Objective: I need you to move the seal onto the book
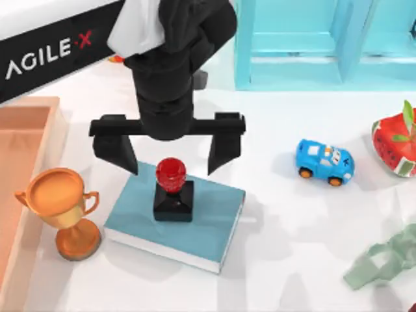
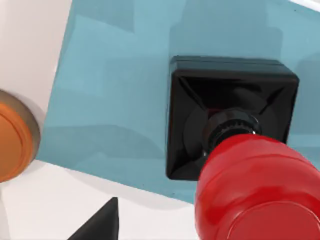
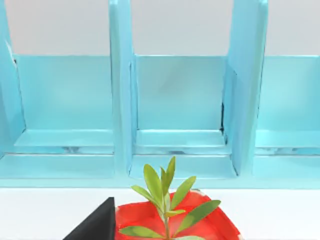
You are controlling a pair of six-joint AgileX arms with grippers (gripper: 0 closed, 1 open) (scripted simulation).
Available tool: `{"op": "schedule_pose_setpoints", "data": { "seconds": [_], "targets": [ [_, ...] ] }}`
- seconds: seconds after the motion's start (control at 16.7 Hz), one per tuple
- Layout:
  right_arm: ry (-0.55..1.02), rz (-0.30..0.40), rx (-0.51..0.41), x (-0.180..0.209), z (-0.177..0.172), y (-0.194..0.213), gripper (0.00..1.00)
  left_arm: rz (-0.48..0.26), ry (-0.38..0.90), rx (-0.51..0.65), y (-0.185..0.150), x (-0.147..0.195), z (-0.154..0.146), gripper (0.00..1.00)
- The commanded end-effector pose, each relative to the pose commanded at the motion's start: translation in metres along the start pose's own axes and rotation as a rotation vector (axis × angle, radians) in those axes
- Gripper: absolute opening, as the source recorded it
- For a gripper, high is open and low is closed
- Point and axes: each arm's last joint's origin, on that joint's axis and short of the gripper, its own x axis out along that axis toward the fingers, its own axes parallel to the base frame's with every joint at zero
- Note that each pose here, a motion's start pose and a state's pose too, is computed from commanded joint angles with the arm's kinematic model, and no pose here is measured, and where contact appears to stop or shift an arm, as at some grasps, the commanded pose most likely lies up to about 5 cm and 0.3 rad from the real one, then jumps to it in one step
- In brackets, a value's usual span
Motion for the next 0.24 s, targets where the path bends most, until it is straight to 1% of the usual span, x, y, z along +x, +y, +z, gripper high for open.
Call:
{"op": "schedule_pose_setpoints", "data": {
  "seconds": [0.24],
  "targets": [
    [0.0,0.0,0.0,0.0,0.0,0.0,1.0,-0.001,-0.002,0.0,0.001,-0.016,-0.001,1.0]
  ]
}}
